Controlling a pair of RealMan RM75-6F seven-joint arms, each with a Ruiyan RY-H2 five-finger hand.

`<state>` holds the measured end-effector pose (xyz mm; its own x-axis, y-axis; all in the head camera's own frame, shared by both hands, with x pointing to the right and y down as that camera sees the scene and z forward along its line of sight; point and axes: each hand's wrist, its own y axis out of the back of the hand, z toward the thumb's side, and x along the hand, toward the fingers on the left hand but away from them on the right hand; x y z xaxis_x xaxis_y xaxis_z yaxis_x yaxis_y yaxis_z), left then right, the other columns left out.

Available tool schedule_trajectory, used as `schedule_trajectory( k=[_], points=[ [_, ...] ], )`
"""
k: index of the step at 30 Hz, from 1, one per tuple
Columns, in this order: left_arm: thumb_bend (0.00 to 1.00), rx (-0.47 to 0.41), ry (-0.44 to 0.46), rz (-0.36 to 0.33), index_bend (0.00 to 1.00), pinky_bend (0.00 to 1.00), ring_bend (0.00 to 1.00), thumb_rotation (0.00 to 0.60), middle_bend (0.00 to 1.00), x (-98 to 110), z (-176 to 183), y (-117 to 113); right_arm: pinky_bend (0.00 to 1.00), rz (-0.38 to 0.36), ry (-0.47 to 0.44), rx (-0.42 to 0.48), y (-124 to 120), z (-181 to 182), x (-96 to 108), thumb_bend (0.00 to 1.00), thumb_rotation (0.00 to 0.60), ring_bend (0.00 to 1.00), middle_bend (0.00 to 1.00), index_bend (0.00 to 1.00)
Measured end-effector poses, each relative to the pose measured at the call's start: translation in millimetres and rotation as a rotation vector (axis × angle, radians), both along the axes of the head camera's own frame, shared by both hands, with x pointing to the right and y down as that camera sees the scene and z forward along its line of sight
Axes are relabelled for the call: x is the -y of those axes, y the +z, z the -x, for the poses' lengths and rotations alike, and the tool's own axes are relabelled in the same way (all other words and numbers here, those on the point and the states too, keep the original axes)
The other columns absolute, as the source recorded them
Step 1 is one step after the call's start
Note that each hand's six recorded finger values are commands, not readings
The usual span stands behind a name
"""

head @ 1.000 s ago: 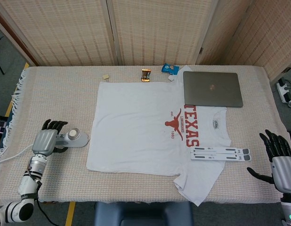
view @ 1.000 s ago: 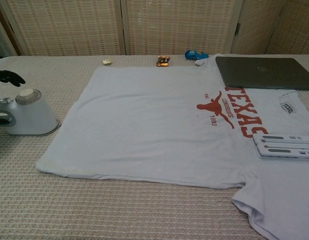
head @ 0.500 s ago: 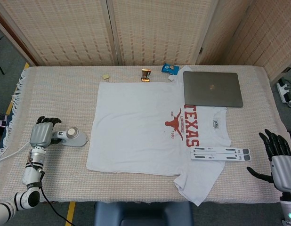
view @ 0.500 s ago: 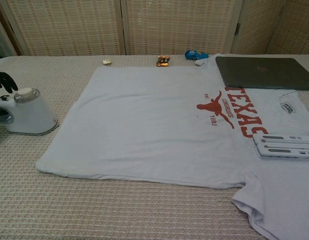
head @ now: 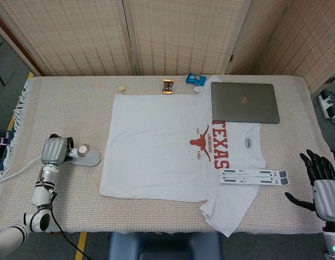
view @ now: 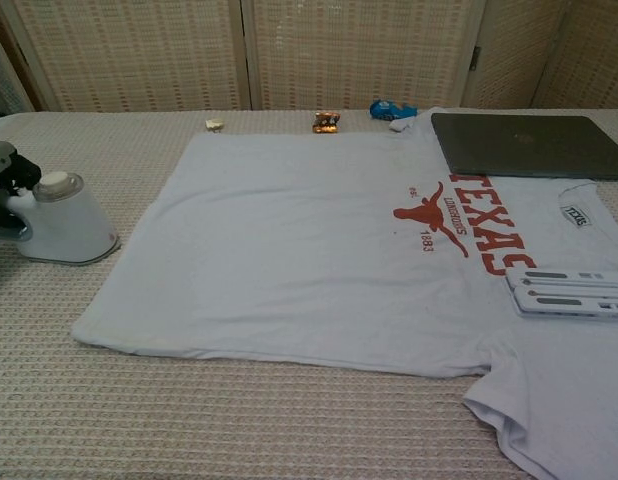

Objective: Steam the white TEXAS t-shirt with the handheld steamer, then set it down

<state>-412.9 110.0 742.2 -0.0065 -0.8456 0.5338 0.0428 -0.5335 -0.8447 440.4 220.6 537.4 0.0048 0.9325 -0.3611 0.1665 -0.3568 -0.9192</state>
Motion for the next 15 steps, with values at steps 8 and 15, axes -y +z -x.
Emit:
schedule_trajectory(
  k=[8, 15],
  points=[
    [0.38, -0.032, 0.017, 0.041, 0.87, 0.73, 0.87, 0.6, 0.99, -0.4, 1.0, 11.0, 0.01, 0.042, -0.02, 0.003, 7.3, 4.4, -4.5, 0.0, 0.562, 0.0, 0.0, 0.0],
    [0.43, -0.141, 0.019, -0.007, 0.93, 0.77, 0.93, 0.6, 1.0, 3.9, 1.5, 1.2, 0.09, 0.121, -0.109, 0.056, 22.6, 27.7, -6.8, 0.3, 0.55, 0.02, 0.06, 0.0]
  ],
)
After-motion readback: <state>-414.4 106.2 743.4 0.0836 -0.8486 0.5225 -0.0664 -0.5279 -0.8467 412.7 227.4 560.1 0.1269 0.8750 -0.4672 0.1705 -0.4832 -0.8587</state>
